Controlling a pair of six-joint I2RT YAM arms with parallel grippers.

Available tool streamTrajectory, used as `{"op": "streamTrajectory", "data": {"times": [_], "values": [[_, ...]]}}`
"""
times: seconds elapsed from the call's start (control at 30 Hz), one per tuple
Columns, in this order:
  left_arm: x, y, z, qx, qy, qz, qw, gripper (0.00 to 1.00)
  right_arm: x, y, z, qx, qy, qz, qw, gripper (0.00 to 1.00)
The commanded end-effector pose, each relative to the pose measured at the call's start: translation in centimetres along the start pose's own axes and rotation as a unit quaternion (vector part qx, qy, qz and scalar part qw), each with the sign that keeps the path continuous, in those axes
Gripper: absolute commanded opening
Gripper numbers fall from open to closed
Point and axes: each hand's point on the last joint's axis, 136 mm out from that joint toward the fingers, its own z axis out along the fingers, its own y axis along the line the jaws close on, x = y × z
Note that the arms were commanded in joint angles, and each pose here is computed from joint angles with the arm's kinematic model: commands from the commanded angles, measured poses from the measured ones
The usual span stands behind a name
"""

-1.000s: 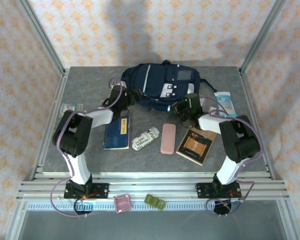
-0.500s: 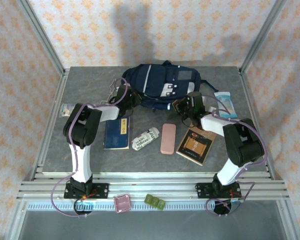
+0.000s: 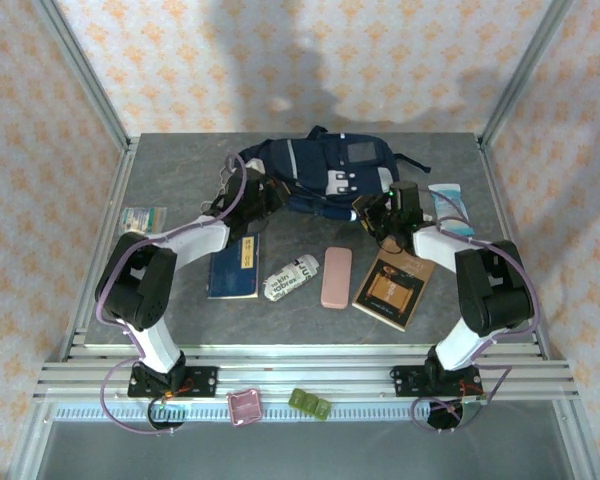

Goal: Pack the student bag

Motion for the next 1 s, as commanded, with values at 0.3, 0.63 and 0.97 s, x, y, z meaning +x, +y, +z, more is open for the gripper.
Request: {"op": "streamTrajectory", "data": {"times": [0.3,0.63,0.97], "values": [[0.6,-8.3,-1.5,0.103,0.011,-0.008,0.995,0.00,3.4,2.8,-0.4,-0.055,0.007,-0.006,0.998,0.47],[-2.0,-10.1,-2.0,0.072,-0.011,0.077,0.994,0.00,2.0,7.7,-0.2,-0.096,0.015,-0.021,0.995,0.00],[-0.3,-10.5,-7.5,0.117,-0.025,0.146,0.982,0.46,0.8,13.7,-2.8,-0.161,0.011,0.029,0.986,0.00]]}}
